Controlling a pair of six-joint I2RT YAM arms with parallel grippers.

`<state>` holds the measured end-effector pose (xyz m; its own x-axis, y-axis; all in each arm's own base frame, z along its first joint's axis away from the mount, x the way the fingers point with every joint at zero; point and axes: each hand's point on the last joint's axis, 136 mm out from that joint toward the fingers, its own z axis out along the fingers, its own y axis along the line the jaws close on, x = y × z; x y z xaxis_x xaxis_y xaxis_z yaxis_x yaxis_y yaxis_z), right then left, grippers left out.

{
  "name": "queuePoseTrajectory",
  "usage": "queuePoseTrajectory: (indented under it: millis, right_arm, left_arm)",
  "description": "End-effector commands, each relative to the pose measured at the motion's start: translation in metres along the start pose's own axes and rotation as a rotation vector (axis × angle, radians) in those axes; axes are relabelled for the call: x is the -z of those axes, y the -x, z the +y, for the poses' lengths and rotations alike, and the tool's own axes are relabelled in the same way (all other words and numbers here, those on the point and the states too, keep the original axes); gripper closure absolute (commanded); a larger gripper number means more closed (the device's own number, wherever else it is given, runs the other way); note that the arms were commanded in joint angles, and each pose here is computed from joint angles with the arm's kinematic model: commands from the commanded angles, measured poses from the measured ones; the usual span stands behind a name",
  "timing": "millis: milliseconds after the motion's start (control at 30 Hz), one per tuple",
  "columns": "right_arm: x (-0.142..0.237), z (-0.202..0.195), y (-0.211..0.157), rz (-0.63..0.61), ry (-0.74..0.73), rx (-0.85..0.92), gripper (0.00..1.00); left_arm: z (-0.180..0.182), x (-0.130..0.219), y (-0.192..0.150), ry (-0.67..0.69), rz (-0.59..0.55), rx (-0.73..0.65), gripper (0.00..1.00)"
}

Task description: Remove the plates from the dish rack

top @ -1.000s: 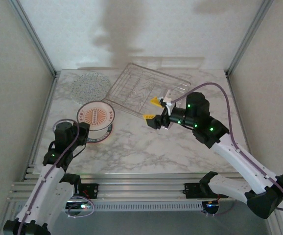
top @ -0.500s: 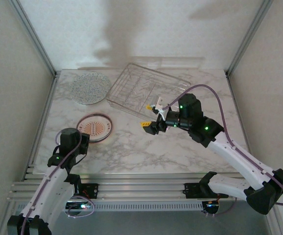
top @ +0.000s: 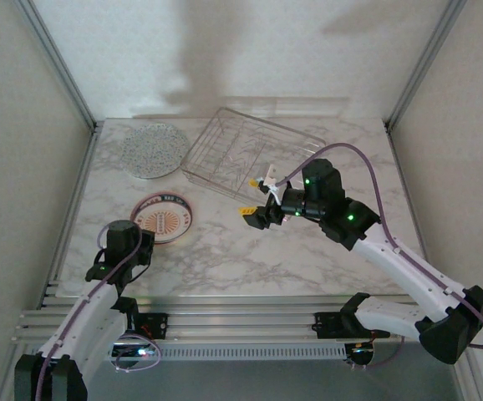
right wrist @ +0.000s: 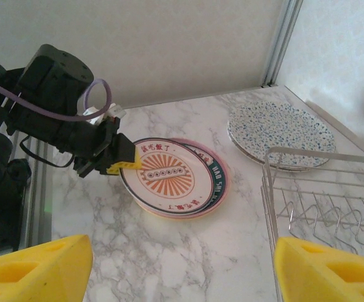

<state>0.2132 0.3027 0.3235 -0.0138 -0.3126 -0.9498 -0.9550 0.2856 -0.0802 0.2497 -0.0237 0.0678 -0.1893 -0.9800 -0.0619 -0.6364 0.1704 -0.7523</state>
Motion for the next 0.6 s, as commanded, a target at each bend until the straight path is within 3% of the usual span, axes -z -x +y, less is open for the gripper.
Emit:
queuePoseTrajectory:
  millis: [0,333,567]
  right_arm:
    - [0.0025,-0.0023,0.0181,-0.038,-0.012,0.007,0.24]
    - [0.0009,-0.0007,0.0194,-0.043,0.005,-0.019,0.23]
    - [0.0029,-0.001,0.0227,-0.047,0.0,-0.025,0.23]
  left_arm:
    - [-0.0082,-0.0014,0.0043,-0.047,-0.017,0.005,1.0]
    - [-0.0049,-0.0062,0.0018,-0.03,-0.001,-0.001,1.0]
    - [-0.006,-0.0079,0.0013,-0.003,0.008,-0.006,0.69]
